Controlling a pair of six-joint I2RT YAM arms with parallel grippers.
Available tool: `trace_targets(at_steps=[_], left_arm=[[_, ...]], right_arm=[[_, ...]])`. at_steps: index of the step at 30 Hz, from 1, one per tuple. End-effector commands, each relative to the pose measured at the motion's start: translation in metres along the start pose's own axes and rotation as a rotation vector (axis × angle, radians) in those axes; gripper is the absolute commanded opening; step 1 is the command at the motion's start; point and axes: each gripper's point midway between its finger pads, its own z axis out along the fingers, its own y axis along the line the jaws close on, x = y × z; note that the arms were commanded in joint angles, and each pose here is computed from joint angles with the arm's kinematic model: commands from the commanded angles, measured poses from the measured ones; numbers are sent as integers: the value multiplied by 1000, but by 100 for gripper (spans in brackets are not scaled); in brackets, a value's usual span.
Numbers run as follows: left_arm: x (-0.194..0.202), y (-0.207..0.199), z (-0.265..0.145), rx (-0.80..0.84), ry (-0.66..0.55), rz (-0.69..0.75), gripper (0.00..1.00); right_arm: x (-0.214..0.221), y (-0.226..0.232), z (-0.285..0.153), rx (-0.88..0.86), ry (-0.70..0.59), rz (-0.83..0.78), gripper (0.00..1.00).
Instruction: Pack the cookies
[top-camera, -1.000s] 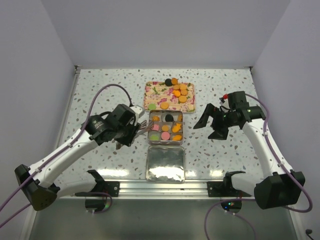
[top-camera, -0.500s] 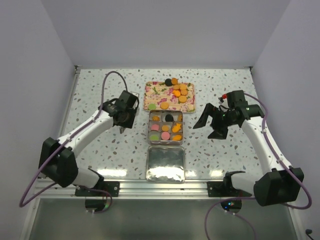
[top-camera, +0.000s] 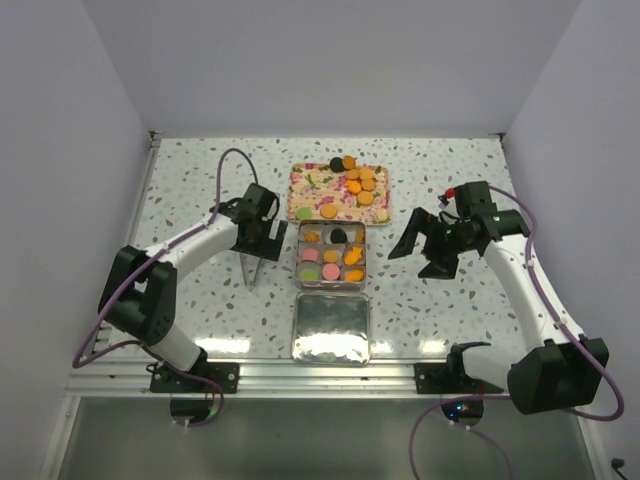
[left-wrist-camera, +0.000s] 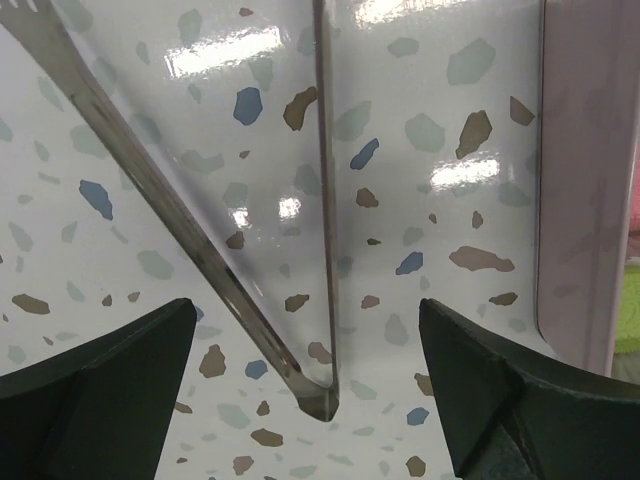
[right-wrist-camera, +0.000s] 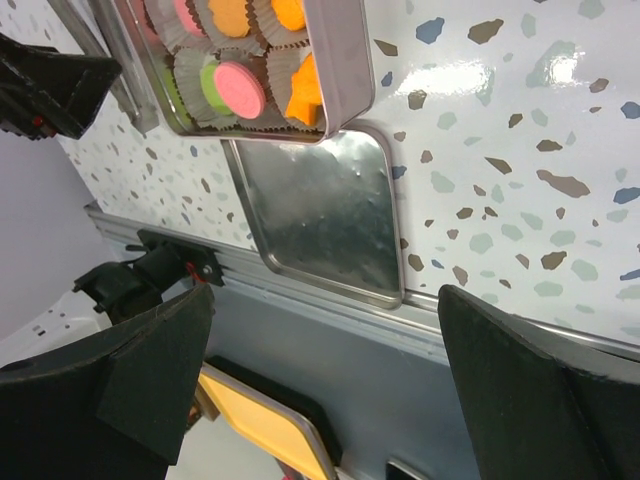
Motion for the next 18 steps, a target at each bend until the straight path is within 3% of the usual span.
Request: trace_targets(at_steps=[1,4,13,18], left_arm=[[-16,-5,-4,41,-62,15,100],[-21,0,-15,29,-78,3,100],[-63,24,-66,-52,-281,-81,100],[-88,53,-113,-134,-541,-216,100]], right_arm=[[-2,4,-6,-3,-18,-28,99],[-4,4,-4,0,-12,-24,99],[-14,9,-11,10,-39,-57,99],[-26,46,-43,-105,-133,-158,99]])
